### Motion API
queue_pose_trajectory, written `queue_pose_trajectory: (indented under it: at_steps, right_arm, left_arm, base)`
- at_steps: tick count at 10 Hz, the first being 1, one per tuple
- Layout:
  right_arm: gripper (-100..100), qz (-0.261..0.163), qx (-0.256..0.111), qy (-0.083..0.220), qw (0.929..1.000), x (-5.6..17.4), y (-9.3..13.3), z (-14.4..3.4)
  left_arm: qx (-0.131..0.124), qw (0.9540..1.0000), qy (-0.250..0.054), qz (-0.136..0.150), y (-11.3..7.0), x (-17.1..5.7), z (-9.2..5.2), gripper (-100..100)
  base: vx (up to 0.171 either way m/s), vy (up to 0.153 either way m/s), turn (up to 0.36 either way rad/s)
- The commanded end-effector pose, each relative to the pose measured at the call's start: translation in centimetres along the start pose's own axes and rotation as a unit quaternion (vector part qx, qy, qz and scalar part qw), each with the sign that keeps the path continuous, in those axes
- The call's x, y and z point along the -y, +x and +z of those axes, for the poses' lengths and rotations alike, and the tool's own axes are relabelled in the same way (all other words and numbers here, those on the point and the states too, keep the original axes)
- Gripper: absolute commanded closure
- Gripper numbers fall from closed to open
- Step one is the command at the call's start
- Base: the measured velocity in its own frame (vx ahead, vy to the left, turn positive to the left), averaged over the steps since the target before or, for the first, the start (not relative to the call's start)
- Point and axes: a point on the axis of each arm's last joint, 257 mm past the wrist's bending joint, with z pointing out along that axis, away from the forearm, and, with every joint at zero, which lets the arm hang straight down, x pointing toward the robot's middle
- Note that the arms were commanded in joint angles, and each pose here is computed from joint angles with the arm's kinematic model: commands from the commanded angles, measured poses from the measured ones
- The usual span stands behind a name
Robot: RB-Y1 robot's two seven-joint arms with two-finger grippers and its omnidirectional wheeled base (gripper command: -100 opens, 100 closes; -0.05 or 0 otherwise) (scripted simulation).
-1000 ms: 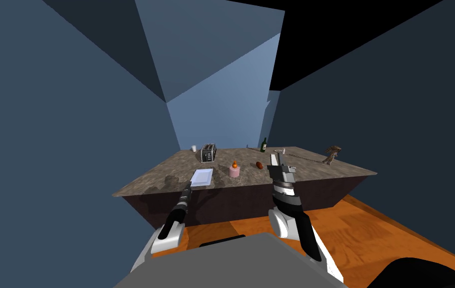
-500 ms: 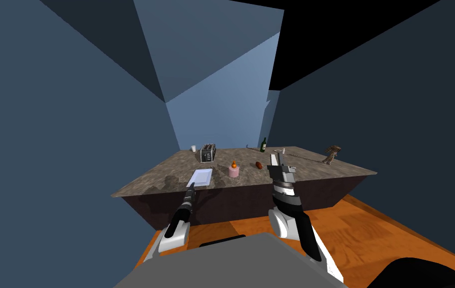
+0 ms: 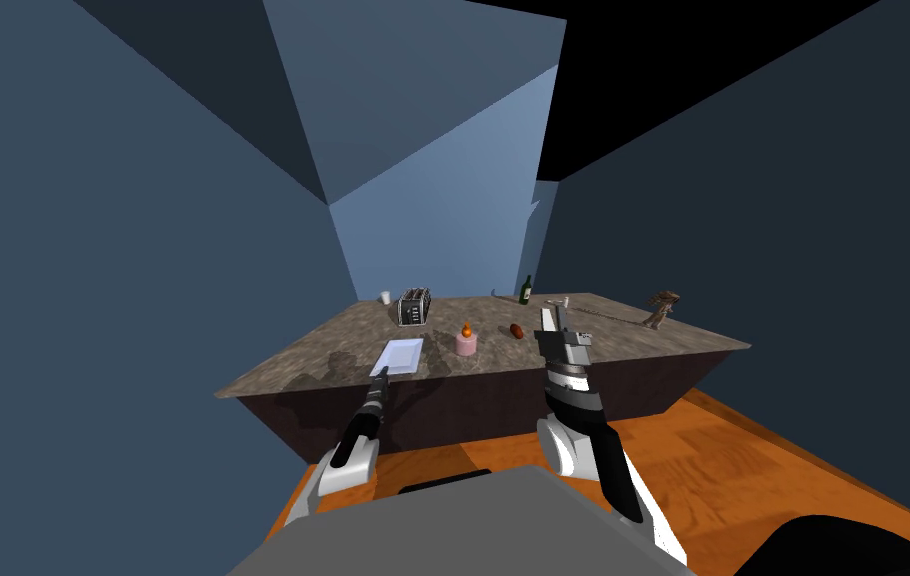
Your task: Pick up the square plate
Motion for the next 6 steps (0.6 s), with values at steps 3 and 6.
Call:
queue_pose_trajectory:
  at_steps: [3,6]
  right_arm:
    - [0,0.0,0.0,0.0,1.0,0.0,0.0,0.0]
    - [0,0.0,0.0,0.0,1.0,0.0,0.0,0.0]
  left_arm:
    - [0.001,1.0,-0.007,0.0,-0.1,-0.6,-0.2,100]
    - [0.007,0.9996,-0.018,0.019,-2.1,-1.5,-0.5,-100]
  base:
    - [-0.005,-0.001,0.004]
    - [-0.009,0.007,0.005]
